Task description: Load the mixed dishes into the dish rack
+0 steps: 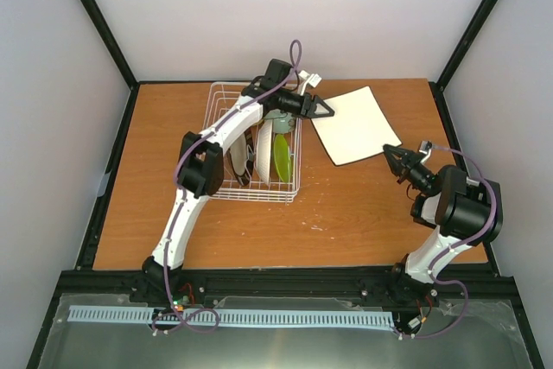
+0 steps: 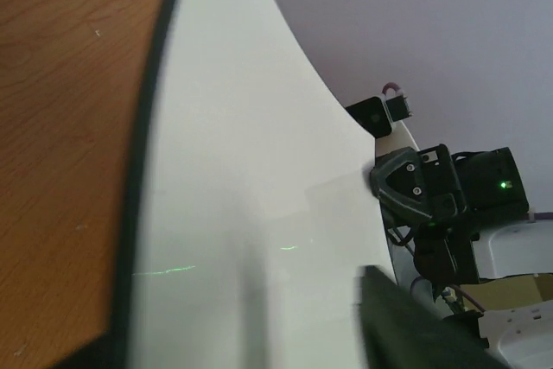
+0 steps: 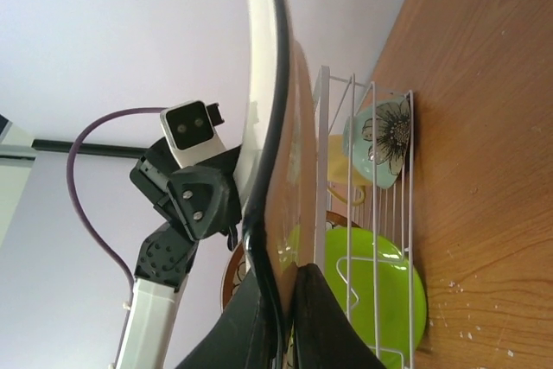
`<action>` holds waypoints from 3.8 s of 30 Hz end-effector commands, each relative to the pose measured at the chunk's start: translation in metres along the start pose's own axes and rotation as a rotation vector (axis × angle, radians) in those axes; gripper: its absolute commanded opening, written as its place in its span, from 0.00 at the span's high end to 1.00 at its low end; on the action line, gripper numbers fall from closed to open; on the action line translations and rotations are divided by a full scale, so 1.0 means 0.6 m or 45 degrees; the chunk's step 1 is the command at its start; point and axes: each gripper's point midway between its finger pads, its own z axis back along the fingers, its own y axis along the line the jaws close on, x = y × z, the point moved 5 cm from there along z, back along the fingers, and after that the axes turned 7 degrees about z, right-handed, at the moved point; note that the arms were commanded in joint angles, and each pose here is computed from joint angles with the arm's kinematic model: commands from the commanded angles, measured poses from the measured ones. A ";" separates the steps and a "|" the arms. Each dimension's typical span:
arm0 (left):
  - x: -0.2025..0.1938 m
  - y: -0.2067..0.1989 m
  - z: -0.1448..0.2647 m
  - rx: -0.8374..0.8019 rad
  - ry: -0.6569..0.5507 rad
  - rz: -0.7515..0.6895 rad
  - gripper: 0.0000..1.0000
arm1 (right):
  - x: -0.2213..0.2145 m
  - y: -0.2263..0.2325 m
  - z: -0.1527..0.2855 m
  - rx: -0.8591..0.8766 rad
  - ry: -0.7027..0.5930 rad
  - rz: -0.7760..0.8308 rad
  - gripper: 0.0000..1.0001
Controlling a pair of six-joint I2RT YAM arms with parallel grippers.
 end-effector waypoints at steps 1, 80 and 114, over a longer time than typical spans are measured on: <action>-0.012 -0.028 -0.036 -0.162 0.069 0.010 0.99 | -0.010 0.077 -0.011 0.160 0.051 0.290 0.97; -0.169 -0.378 0.550 2.021 -1.294 -0.202 0.99 | -0.056 -0.029 -0.006 0.016 0.045 0.224 0.52; -0.226 -0.220 0.503 1.977 -1.325 -0.237 0.99 | -0.072 -0.033 0.001 0.000 0.049 0.233 0.62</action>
